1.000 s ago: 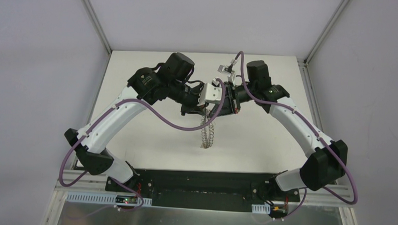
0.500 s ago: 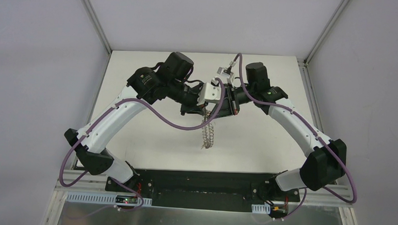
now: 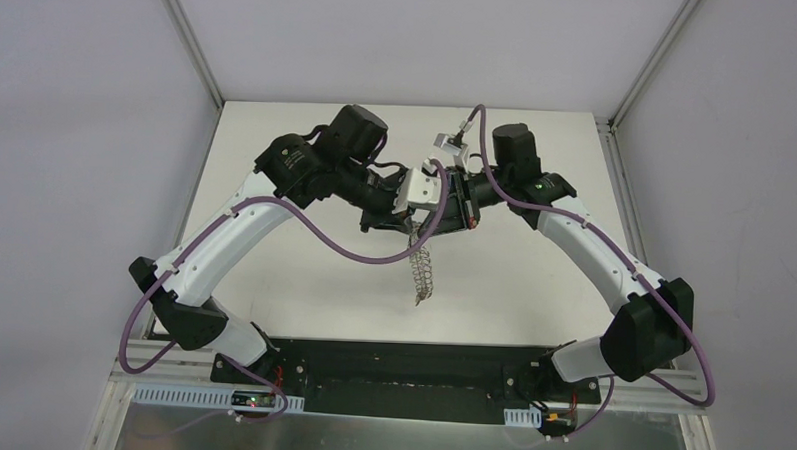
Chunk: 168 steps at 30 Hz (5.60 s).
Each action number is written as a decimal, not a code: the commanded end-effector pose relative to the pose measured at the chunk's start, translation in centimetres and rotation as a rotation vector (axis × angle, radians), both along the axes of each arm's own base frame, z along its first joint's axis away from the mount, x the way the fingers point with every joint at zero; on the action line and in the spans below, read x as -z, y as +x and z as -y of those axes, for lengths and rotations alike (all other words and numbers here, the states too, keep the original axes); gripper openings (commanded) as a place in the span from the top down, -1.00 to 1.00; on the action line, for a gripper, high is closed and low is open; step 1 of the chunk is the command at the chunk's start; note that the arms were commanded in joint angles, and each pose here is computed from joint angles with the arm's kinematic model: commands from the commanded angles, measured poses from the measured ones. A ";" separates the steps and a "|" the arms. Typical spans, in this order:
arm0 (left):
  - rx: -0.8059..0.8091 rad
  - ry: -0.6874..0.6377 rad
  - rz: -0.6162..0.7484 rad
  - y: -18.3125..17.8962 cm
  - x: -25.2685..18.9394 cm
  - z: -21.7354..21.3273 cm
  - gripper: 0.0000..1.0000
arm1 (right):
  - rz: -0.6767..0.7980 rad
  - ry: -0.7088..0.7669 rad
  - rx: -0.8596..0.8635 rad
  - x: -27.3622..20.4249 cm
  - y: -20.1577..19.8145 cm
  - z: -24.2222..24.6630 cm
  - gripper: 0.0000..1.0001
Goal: Put the keys on the keyring
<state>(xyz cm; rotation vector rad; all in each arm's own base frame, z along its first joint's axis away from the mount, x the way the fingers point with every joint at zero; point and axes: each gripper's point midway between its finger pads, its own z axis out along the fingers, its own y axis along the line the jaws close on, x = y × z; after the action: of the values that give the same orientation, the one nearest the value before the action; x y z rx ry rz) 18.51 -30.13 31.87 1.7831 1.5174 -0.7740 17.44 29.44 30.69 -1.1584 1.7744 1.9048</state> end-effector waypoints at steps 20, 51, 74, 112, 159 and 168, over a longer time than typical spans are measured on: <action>0.089 -0.070 -0.048 -2.3 -1.4 -0.4 1.00 | 0.050 0.035 0.003 -0.6 0.4 0.2 1.00; -0.119 -0.060 -0.079 0.8 -0.1 0.4 1.00 | 0.037 -0.036 0.234 -0.8 4.7 0.0 1.00; -0.363 -0.036 -0.108 4.7 0.6 1.0 1.00 | -0.027 -0.076 0.449 -0.9 8.6 0.7 1.00; -0.319 -0.327 -0.391 6.0 -1.6 2.7 0.17 | 0.115 0.032 0.271 -1.6 5.9 1.8 1.00; -0.418 -0.227 -0.464 5.4 -2.7 0.7 1.00 | 0.234 -0.023 0.295 -0.6 5.6 2.7 0.41; -0.359 -0.136 -0.474 3.3 -2.7 0.8 1.00 | 0.343 -0.011 0.267 -3.3 5.0 2.6 0.04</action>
<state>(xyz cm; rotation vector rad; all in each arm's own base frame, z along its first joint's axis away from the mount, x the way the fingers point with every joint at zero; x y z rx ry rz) 23.30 -30.93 34.24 1.1575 1.9722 -1.1090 23.49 27.05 30.70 -1.0013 1.7915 1.5312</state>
